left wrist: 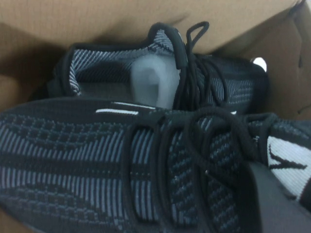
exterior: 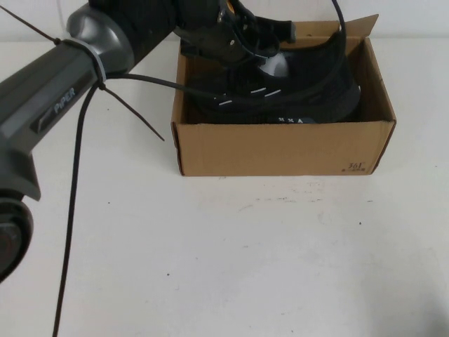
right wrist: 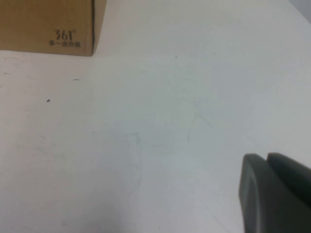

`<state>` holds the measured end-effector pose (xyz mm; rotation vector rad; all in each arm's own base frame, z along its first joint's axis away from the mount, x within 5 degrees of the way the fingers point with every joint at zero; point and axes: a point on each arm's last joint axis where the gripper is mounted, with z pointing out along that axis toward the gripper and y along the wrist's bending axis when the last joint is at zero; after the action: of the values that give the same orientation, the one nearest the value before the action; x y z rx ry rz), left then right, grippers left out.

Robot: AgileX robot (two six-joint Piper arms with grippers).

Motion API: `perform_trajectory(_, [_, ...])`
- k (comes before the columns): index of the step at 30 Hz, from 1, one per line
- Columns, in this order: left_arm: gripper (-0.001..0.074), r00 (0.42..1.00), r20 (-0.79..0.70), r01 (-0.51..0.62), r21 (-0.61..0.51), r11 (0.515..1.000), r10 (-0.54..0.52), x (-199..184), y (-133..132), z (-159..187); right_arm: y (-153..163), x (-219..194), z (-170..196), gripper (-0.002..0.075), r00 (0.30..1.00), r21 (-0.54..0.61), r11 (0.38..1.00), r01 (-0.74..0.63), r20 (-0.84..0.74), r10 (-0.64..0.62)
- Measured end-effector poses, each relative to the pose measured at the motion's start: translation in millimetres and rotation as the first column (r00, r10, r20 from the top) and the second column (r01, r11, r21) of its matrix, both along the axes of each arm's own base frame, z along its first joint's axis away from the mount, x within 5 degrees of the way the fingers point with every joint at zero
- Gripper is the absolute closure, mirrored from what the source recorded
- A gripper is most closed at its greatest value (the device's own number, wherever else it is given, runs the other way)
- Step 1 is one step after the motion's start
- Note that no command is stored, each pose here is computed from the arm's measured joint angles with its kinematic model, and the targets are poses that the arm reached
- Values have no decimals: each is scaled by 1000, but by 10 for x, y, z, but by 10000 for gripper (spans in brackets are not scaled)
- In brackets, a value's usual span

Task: Put shoes into padded shoe box
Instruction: Place the shoe in the shoe box

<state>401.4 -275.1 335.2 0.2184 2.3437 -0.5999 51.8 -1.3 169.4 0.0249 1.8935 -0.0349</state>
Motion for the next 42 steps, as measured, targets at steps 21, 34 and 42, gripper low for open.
perform_trajectory(21, [725, 999, 51, -10, -47, 999, 12, 109, -70, -56, 0, 0, 0, 734, 1000, 0, 1000, 0, 0, 0])
perform_trajectory(34, [725, 1000, 19, 18, -34, 999, -17, 83, -241, -242, 0, 0, 0, 734, 1000, 0, 1000, 0, 0, 0])
perform_trajectory(42, [725, 999, 7, 38, -39, 999, -38, 30, -329, -235, 0, 0, 0, 734, 1000, 0, 1000, 0, 0, 0])
